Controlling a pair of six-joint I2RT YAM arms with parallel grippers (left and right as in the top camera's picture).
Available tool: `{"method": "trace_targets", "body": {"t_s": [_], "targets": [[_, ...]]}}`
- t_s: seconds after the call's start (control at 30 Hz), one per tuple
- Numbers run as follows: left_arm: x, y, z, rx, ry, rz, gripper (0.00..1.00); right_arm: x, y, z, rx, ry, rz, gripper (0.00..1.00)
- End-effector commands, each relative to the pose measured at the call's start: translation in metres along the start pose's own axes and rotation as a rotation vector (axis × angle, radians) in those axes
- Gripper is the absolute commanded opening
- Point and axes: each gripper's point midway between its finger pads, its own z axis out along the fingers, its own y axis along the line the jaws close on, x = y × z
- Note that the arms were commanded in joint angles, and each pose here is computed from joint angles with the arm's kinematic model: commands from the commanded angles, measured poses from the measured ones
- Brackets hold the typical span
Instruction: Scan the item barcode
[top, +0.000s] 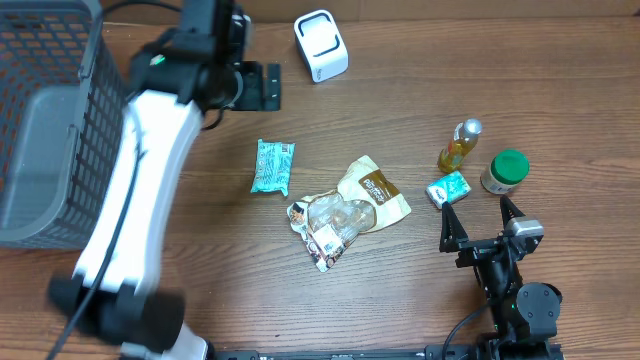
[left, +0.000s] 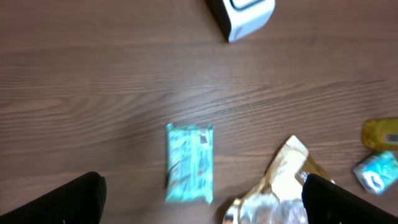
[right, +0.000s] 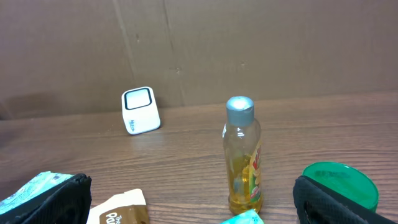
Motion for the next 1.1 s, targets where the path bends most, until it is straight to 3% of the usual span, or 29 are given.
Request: {"method": "trace_targets", "body": {"t_s": [0.0, 0.33, 0.7, 1.07], "targets": [[0.007, 0.012, -0.042, -0.065, -0.079, 0.021, 0.99, 0.003, 0.0, 0.0, -0.002, 0.002, 0.0, 1.0], [0.051, 0.034, -0.055, -0.083, -0.302, 0.018, 1.0, 0.003, 0.0, 0.0, -0.002, 0.001, 0.0, 1.0], [0.08, 0.057, -0.049, 0.023, -0.685, -0.019, 0.99, 0.003, 0.0, 0.0, -0.002, 0.002, 0.0, 1.0], [0.113, 0.081, -0.082, 0.012, -0.999, -0.022, 1.0, 0.003, 0.0, 0.0, -0.002, 0.002, 0.0, 1.0]]}}
